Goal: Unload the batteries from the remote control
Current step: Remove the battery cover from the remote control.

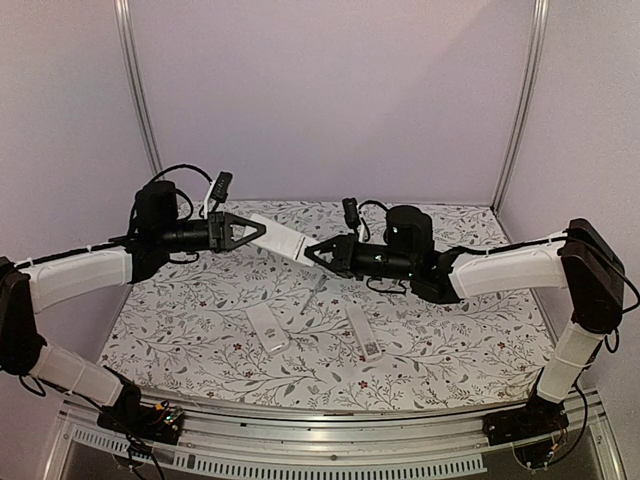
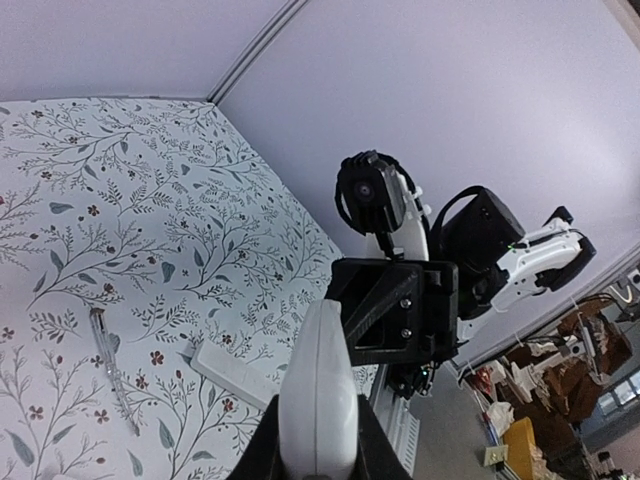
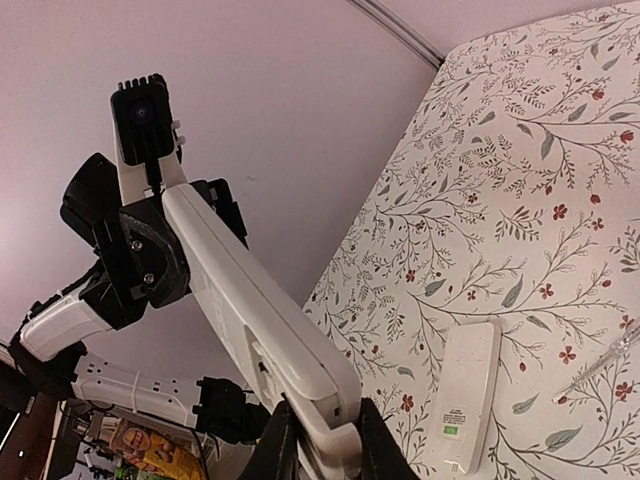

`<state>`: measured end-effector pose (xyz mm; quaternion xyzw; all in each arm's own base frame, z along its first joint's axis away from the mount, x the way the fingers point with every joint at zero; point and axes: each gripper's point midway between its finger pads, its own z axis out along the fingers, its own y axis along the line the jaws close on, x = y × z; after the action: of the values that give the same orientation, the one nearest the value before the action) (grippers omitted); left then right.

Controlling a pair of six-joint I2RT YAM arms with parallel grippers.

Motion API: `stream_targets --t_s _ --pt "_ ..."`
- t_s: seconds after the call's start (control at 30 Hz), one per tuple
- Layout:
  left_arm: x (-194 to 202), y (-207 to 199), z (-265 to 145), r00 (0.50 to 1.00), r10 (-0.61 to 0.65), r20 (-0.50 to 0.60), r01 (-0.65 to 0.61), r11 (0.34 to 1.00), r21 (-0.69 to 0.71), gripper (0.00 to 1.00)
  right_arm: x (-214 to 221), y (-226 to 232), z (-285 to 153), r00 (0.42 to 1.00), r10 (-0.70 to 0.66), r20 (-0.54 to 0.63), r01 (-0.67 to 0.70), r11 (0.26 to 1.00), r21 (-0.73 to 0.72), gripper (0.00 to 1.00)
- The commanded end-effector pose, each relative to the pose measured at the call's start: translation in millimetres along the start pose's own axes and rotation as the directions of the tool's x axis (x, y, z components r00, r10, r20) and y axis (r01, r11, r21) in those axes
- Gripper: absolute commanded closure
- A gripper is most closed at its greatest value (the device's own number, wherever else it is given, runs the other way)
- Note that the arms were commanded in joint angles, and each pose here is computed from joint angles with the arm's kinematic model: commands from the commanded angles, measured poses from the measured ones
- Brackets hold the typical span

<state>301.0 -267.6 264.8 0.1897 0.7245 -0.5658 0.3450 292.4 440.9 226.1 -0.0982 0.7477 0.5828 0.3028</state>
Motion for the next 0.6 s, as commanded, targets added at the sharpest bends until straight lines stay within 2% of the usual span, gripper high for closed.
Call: stream_targets --t_s 0.0,0.17,0.3,0.57 --pt "0.5 -13.1 4.0 0.997 0.071 -0.010 -0.071 0.997 -0.009 1.00 -5.1 -20.0 -4.9 0.999 0.024 0.027 -0.026 0.996 0.086 0.82" --pt "0.6 -12.8 4.1 0.998 0.070 -0.011 -0.070 0.998 -0.009 1.00 -4.0 -20.3 -4.0 0.999 0.027 0.023 -0.029 0.996 0.085 0.76" --pt "1.4 -13.9 4.6 0.997 0.070 -0.015 -0.070 0.998 0.000 1.00 -3.1 -21.6 -3.6 0.999 0.028 0.020 -0.030 0.996 0.086 0.74" --pt "1.1 -13.3 4.5 0.998 0.067 -0.013 -0.067 0.998 -0.003 1.00 -3.5 -20.2 -4.5 0.999 0.027 0.020 -0.028 0.996 0.084 0.81"
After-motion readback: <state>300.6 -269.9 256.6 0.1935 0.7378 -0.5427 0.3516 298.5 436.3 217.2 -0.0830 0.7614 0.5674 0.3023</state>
